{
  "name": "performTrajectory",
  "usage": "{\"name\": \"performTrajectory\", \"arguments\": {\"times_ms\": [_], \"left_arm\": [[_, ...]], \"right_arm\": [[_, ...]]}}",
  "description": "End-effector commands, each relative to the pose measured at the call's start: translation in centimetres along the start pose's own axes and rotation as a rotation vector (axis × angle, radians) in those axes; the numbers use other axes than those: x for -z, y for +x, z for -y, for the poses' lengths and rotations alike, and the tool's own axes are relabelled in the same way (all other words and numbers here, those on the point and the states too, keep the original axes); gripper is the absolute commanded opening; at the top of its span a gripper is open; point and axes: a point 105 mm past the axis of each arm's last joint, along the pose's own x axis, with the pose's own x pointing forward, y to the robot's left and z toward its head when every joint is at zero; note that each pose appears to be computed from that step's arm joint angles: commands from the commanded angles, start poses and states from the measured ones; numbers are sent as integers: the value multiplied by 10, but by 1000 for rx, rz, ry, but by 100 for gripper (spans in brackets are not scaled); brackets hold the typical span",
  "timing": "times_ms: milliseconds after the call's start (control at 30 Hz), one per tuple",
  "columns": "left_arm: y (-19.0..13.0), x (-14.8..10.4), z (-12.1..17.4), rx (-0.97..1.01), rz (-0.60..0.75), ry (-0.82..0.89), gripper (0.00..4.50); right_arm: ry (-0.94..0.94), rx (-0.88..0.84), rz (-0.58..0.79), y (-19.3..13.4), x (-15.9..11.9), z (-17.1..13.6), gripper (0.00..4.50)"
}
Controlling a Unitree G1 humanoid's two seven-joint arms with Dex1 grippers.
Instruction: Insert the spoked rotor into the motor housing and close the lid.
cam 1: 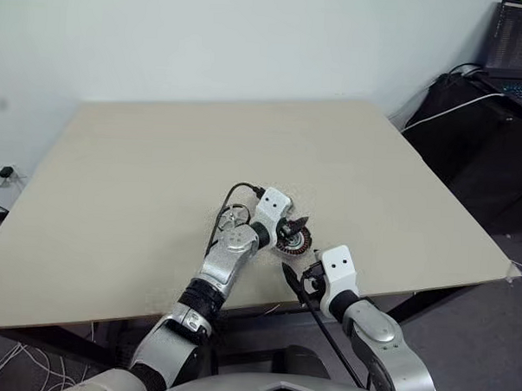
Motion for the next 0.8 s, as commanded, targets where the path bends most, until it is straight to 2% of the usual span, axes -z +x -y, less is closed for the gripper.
{"name": "performTrajectory", "arguments": {"times_ms": [33,233,300,400,500,600,800], "left_arm": [[-12,-24,-10,-54,102,11,202],[-56,-26,-39,-173,125,41,7],[-70,-24,-41,-178,120,64,3],[-97,-21,-44,-199,121,140,0],[-121,-16,-47,-247,125,196,0],[-141,-12,-45,-278,168,152,0],[-162,17,-31,-242,90,121,0]], "right_arm": [[-16,3,63,-1,-16,1,450],[-16,13,51,5,-16,4,450],[-19,29,32,9,-14,7,450],[-28,41,16,18,-16,10,393],[-21,60,3,26,-19,13,292],[-22,66,1,33,-25,17,195],[-38,127,-46,47,-32,33,1]]}}
